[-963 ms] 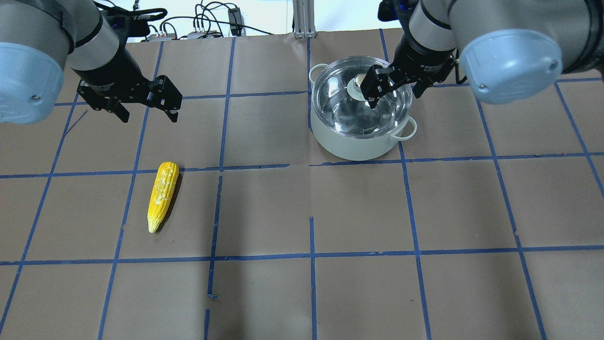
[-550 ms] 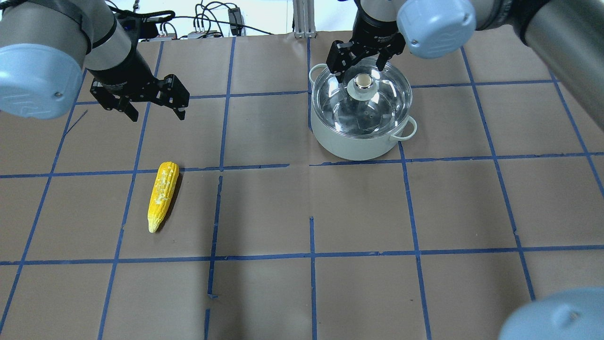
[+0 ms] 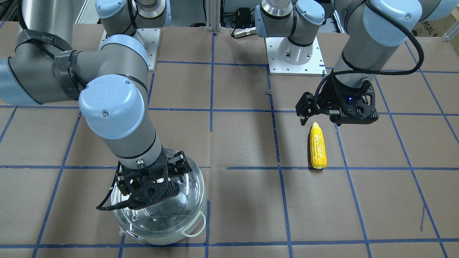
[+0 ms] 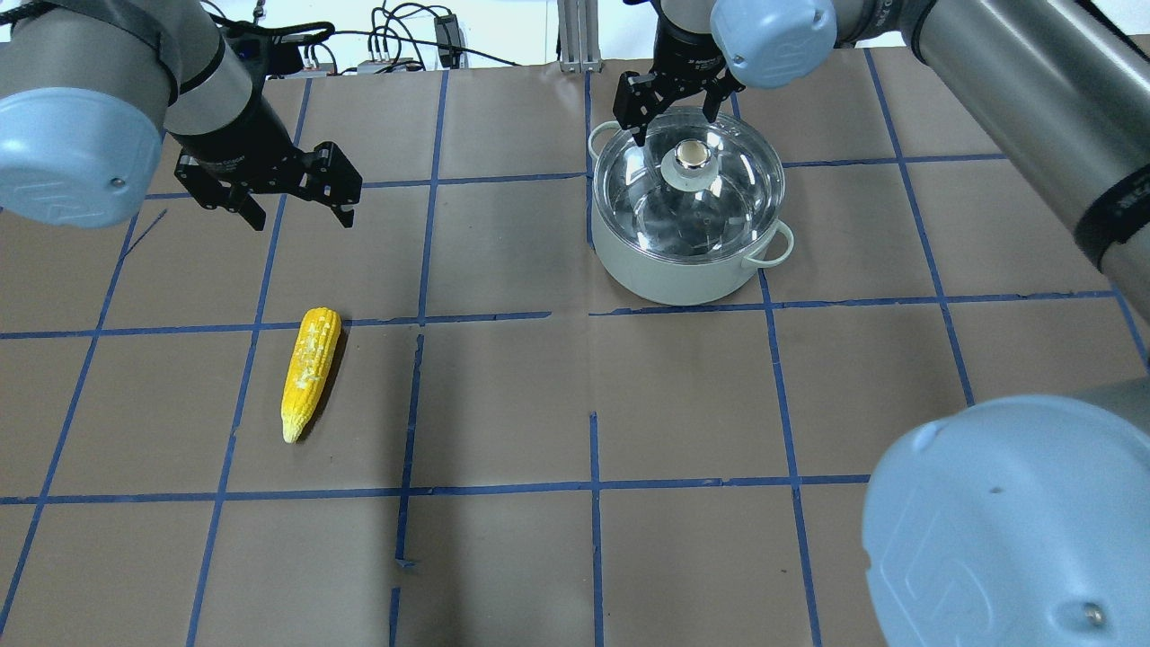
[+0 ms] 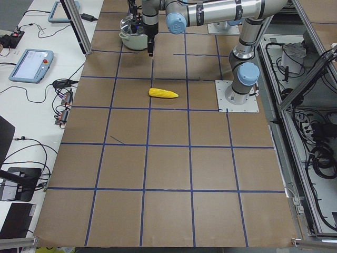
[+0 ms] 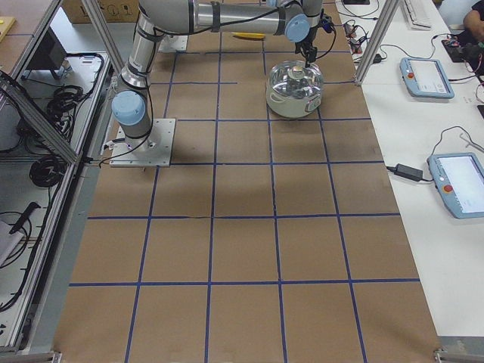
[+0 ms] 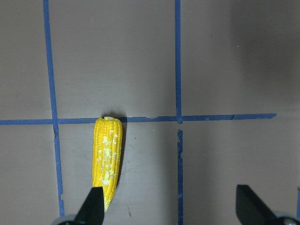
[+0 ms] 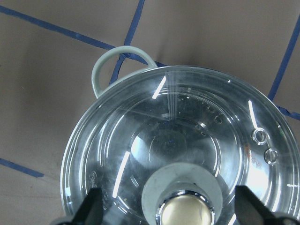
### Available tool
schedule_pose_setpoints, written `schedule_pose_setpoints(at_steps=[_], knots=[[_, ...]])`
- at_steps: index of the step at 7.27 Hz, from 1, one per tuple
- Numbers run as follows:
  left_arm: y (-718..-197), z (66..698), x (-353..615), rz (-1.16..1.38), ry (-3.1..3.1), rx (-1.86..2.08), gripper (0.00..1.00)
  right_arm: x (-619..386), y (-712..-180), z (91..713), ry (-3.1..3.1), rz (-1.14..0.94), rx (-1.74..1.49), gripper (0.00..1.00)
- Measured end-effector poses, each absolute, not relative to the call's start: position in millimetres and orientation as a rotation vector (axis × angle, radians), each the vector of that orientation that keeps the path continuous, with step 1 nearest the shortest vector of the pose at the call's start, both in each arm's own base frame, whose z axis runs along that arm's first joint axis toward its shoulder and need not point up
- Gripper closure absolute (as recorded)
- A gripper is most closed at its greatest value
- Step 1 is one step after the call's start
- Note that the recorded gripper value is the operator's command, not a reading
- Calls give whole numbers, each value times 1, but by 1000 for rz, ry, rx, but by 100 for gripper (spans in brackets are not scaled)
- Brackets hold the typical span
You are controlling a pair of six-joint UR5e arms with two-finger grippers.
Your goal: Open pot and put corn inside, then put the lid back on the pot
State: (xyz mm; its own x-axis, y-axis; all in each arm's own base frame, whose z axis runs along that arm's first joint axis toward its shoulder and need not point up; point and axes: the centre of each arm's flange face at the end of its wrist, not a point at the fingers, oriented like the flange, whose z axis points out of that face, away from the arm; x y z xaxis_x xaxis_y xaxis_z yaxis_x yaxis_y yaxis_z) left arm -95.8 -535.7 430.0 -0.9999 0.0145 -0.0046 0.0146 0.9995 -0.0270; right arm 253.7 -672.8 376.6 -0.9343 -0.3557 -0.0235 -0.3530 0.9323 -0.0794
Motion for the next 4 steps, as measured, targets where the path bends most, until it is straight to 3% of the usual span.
schedule_pose_setpoints(at_steps=[3,4], knots=[[-538,423,-96,-22,3138,27,0,248,-667,359,3074,-41,-558,5],[-538,420,-96,-14,3139,28,0,247,-663,351,3080,-13,-557,14]])
